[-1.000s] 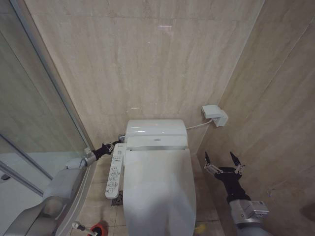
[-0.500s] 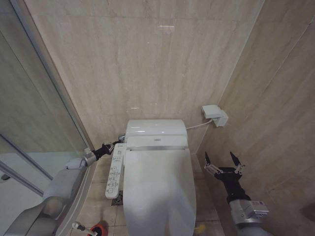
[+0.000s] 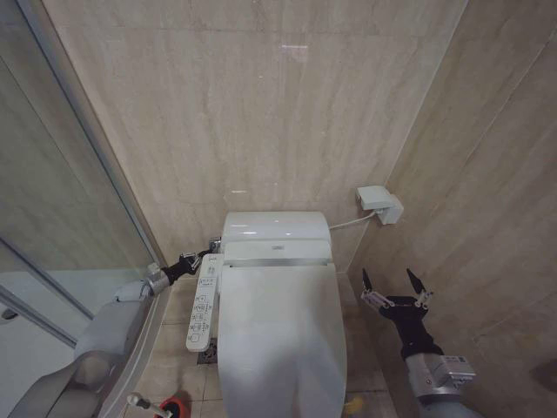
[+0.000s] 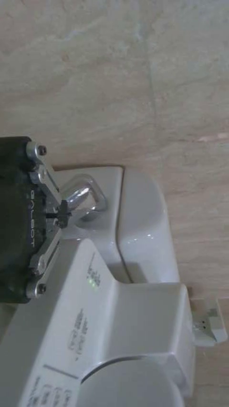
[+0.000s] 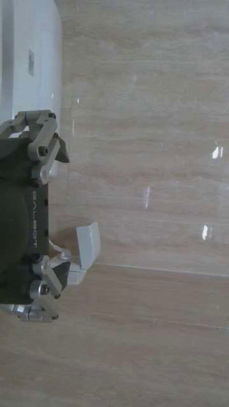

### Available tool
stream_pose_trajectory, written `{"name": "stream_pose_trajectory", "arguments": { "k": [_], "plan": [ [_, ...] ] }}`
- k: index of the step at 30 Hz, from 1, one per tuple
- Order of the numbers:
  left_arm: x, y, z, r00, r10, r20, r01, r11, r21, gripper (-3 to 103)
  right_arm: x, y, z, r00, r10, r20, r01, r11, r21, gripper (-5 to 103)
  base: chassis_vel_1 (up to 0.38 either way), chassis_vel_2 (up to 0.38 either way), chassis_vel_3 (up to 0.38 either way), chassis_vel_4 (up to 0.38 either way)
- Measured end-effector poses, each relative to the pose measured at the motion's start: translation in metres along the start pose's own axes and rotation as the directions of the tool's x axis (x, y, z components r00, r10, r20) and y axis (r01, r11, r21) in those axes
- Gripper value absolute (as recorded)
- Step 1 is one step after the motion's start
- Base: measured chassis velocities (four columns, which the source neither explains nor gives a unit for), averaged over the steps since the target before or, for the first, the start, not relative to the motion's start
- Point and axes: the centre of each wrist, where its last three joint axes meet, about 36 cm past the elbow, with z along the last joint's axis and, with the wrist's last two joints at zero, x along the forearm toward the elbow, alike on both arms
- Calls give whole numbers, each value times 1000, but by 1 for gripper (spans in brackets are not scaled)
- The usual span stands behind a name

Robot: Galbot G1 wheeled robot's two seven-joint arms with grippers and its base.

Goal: Open the toilet lid, clean the toilet bowl with a toilet brush, close the toilet lid, and flush.

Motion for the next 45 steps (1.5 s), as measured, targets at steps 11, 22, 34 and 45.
{"name": "stream_pose_trajectory", "arguments": {
  "k": [11, 22, 34, 45],
  "plan": [
    [45, -14, 13, 995, -101, 6, 100, 995, 21, 0, 0, 0, 0, 1000, 0, 0, 0, 1000, 0, 100, 0, 0, 0, 0],
    [98, -30, -19, 911, -400, 99, 391, 915, 97, 0, 0, 0, 0, 1000, 0, 0, 0, 1000, 0, 100, 0, 0, 0, 0],
    [95, -70, -91, 778, -586, 226, 563, 810, 164, 0, 0, 0, 0, 1000, 0, 0, 0, 1000, 0, 100, 0, 0, 0, 0],
    [122, -134, -148, 670, -702, 241, 664, 712, 230, 0, 0, 0, 0, 1000, 0, 0, 0, 1000, 0, 100, 0, 0, 0, 0]
  ]
}}
